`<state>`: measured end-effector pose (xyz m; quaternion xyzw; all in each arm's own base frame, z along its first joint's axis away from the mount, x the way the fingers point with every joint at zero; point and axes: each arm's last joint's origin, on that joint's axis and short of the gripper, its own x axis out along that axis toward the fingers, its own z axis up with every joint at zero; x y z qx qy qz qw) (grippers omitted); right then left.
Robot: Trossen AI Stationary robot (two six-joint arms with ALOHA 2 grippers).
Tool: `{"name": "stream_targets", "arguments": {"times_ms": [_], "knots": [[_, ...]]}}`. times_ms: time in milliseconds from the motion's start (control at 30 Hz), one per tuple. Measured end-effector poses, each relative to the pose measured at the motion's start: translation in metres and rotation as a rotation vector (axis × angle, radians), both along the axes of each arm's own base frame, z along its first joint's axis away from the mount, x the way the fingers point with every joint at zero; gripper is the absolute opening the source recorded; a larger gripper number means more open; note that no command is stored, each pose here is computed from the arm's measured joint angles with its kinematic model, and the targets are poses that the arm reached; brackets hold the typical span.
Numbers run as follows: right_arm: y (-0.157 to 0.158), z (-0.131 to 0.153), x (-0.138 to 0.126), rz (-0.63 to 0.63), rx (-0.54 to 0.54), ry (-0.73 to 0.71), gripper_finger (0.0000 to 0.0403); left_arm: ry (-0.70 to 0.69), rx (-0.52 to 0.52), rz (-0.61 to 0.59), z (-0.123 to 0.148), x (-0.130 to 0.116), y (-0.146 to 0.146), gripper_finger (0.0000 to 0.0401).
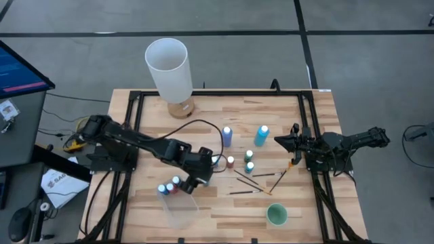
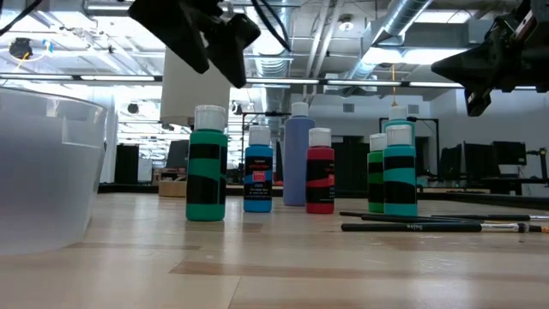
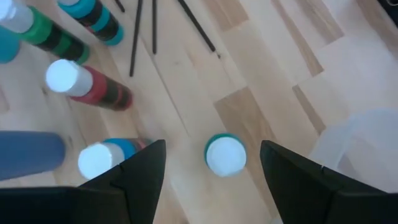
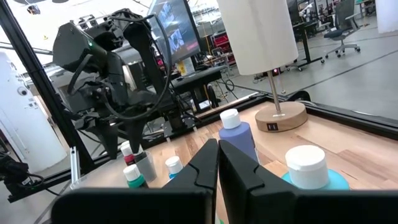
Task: Pick & Place Paint Supplies
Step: Put the green paint bottle into the transparent bin
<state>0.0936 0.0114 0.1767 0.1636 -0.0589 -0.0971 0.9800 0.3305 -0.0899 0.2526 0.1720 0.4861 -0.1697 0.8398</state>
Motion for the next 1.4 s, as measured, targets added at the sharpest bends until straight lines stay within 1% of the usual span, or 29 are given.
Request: {"name": "stream_targets", "arguments": {"times_ms": [100,300,467,600,867,967,1167,1267,1400], "knots": [[0.000,0.000,0.000,0.000,0.000,-0.001,0.0008,0.032,0.002,-0.011,-0.007,0.007,0.001,0.0249],[0.000,0.000,0.000,0.000,0.000,0.000,0.0008,0.097,-0.007,-0.012,-0.022,0.012,0.004,0.0249],[0.000,0.000,0.000,0.000,0.000,-0.001,0.0008,0.101,-0.010,-0.014,-0.023,0.012,0.003,0.0249],[0.000,0.000,0.000,0.000,0.000,0.000,0.0008,0.110,-0.047,-0.033,-0.023,0.012,0.002,0.0244],[0.000,0.000,0.000,0.000,0.000,0.000,0.0008,0.109,-0.032,-0.068,-0.026,0.013,-0.001,0.0227],[0.000,0.000,0.000,0.000,0.000,0.000,0.0008,0.126,-0.027,-0.075,-0.031,0.013,-0.004,0.0226],[0.000,0.000,0.000,0.000,0.000,0.000,0.0008,0.128,-0.022,-0.077,-0.032,0.014,-0.004,0.0225],[0.000,0.000,0.000,0.000,0.000,0.000,0.0008,0.127,-0.018,-0.075,-0.032,0.014,-0.004,0.0216],[0.000,0.000,0.000,0.000,0.000,0.000,0.0008,0.127,-0.008,-0.087,-0.034,0.015,-0.004,0.0189]]}}
